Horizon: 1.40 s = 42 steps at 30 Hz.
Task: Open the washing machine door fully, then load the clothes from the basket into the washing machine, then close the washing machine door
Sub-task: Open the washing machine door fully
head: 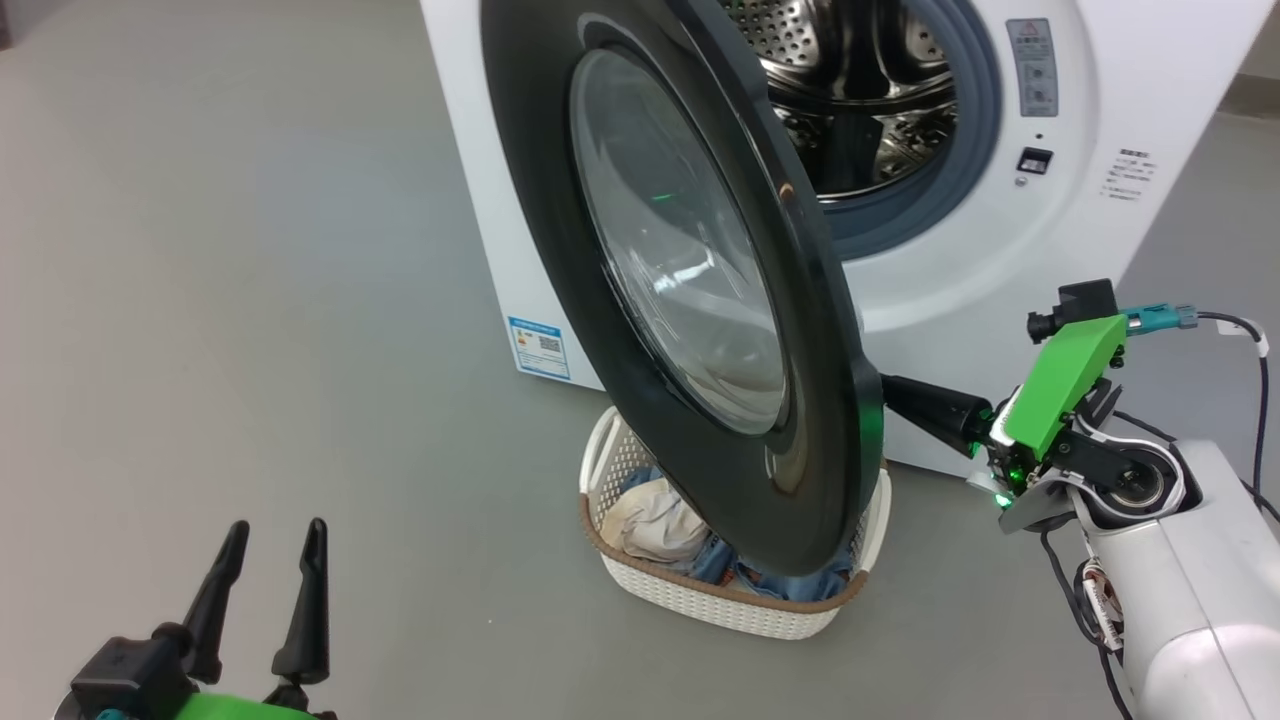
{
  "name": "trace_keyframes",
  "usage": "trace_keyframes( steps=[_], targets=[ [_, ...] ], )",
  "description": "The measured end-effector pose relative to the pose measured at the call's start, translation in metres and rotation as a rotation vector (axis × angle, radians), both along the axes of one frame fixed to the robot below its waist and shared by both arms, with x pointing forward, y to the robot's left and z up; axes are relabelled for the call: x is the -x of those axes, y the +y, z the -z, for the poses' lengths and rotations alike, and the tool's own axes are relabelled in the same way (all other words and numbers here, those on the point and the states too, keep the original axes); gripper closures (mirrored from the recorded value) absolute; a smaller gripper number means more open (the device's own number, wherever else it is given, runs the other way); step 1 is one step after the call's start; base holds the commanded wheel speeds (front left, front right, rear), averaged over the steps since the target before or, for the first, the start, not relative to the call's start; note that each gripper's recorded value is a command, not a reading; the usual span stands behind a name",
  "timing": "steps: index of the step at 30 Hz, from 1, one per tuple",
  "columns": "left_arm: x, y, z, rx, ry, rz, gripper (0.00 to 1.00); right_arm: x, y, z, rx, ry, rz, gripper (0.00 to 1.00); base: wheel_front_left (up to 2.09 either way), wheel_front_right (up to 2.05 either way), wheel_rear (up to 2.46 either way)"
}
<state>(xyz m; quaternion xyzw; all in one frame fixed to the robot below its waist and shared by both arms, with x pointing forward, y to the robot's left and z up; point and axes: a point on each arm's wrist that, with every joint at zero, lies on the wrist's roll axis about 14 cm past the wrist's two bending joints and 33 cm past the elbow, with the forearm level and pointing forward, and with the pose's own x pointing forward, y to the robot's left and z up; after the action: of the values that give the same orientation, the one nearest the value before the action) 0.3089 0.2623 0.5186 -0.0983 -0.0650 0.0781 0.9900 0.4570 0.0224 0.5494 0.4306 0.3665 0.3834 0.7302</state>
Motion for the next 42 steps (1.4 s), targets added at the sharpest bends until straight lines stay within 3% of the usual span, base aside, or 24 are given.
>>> trace_keyframes(
  steps=[28, 42],
  targets=[
    [0.06, 0.04, 0.001, 0.0, -0.011, -0.165, 0.0, 0.067, 0.099, 0.003, -0.061, 0.057, -0.28, 1.0, 0.0, 0.0, 0.0],
    [0.065, 0.044, 0.001, -0.014, -0.007, -0.18, 0.0, 0.076, 0.11, 0.001, -0.077, 0.065, -0.314, 1.0, 0.0, 0.0, 0.0]
  ],
)
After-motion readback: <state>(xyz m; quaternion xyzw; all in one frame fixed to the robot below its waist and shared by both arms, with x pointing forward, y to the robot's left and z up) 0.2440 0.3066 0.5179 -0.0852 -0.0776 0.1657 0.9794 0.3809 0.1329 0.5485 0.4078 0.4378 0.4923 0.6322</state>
